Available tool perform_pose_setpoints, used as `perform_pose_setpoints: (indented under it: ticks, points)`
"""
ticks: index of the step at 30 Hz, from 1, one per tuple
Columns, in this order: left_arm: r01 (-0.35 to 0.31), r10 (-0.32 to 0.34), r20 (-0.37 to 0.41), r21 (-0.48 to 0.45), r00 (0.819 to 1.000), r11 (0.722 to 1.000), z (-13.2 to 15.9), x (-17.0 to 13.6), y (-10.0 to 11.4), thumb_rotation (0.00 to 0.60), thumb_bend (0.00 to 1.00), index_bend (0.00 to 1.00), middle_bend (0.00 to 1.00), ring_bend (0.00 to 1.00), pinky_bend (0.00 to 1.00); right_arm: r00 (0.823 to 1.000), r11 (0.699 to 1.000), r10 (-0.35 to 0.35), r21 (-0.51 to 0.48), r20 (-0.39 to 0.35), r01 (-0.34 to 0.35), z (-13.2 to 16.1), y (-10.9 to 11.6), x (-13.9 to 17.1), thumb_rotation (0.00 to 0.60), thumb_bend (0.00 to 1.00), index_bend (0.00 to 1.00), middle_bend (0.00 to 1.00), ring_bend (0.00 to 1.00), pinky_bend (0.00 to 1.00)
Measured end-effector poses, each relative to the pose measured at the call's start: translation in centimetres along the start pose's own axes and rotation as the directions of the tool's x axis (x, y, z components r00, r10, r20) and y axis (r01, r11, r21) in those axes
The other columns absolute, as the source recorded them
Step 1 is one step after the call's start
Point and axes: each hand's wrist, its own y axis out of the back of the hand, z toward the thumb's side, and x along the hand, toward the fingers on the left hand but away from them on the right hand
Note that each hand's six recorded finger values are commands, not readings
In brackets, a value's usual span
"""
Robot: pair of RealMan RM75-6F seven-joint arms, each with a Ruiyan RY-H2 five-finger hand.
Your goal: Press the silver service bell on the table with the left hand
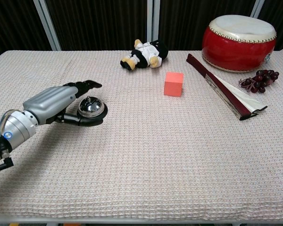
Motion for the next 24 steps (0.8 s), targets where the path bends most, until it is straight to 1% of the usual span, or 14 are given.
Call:
perform_pose_setpoints:
  ticks: [3,6,8,11,14,15,18,21,24]
  points:
    - [-0.047,0.047,0.018,-0.008,0.999,0.999,0.5,0.0,1.8,0.164,0.0,0.02,0.0,0.0,0.0,1.0,1.0,0.0,-0.003,-0.004,0.0,0.1,0.0,0.0,0.6,0.16,0.0,0.0,0.0,0.0]
    - [-0.097,0.096,0.016,0.004,0.995,0.995,0.2,-0.7,3.9,0.162,0.0,0.02,0.0,0.0,0.0,1.0,1.0,0.0,-0.012,-0.011,0.0,0.3,0.0,0.1,0.6,0.16,0.0,0.0,0.0,0.0]
    - [-0.121,0.121,-0.003,0.022,0.993,0.992,-0.7,-1.5,5.3,0.161,0.0,0.02,0.0,0.0,0.0,1.0,1.0,-0.004,-0.015,-0.021,0.004,0.6,0.0,0.2,0.6,0.16,0.0,0.0,0.0,0.0]
    - [-0.147,0.152,-0.065,0.073,0.986,0.986,-3.5,-3.8,7.5,0.161,0.0,0.02,0.0,0.0,0.0,0.999,1.0,-0.004,-0.004,-0.043,0.004,1.2,-0.3,0.3,0.6,0.16,0.0,0.0,0.0,0.0]
    - [-0.163,0.181,-0.162,0.118,0.97,0.979,-7.0,-7.0,9.7,0.163,0.0,0.02,0.0,0.0,0.0,0.997,1.0,0.0,0.007,-0.074,0.001,2.0,-0.8,0.7,0.6,0.16,0.0,0.0,0.0,0.0]
    - [-0.171,0.196,-0.201,0.137,0.96,0.976,-8.3,-8.5,10.6,0.163,0.0,0.02,0.0,0.0,0.0,0.997,1.0,0.002,0.011,-0.084,-0.001,2.3,-1.0,0.8,0.6,0.16,0.0,0.0,0.0,0.0]
    - [-0.191,0.238,-0.272,0.188,0.932,0.963,-10.9,-12.0,12.5,0.164,0.0,0.02,0.0,0.0,0.0,0.994,1.0,0.006,0.023,-0.106,-0.003,3.0,-1.5,1.1,0.6,0.16,0.0,0.0,0.0,0.0]
    - [-0.2,0.264,-0.305,0.226,0.915,0.953,-12.0,-14.8,13.6,0.164,0.0,0.02,0.0,0.0,0.0,0.993,1.0,0.009,0.025,-0.116,-0.006,3.5,-1.7,1.3,0.6,0.16,0.0,0.0,0.0,0.0]
    - [-0.184,0.256,-0.334,0.234,0.907,0.955,-12.6,-17.1,13.4,0.162,0.0,0.02,0.0,0.0,0.0,0.993,1.0,0.01,0.03,-0.121,-0.007,3.7,-1.8,1.5,0.6,0.16,0.0,0.0,0.0,0.0]
